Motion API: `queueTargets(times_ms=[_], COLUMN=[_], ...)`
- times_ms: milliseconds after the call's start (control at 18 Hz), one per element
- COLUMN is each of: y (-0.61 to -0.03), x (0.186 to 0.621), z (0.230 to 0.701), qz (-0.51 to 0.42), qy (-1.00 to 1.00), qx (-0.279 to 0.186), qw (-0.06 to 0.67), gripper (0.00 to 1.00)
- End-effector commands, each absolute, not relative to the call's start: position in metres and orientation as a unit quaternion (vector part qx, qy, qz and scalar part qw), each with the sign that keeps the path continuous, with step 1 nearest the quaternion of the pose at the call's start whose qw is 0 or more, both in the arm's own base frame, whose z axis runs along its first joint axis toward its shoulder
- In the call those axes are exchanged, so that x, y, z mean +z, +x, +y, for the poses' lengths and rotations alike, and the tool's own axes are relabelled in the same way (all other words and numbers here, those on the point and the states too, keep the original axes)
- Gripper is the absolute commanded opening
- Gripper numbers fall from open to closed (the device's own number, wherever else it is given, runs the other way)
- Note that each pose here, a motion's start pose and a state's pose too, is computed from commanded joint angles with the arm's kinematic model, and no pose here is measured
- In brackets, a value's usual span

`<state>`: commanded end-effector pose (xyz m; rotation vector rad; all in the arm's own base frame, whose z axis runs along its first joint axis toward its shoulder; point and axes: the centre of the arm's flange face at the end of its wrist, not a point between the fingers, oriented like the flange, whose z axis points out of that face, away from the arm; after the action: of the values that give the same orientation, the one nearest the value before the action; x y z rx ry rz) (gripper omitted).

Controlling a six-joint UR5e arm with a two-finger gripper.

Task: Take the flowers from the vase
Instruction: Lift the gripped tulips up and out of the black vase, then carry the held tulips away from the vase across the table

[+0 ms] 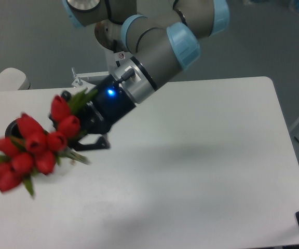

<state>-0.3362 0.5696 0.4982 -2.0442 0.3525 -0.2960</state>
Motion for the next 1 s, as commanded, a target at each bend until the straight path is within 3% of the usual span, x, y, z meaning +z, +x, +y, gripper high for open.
queueTargets(times_ms=[556,833,1000], y=[-0.382,-0.405,-0.415], x=[0.456,0.44,0.437], z=[0.55,0.533,0.529], qz=[0.2,0.216,0.211], qy=[-0.909,-0.944,-0.958], qx=[0.032,0.049,0.037], qw=[0.364,0.243,0.19], gripper=[0.13,0.12,0.09])
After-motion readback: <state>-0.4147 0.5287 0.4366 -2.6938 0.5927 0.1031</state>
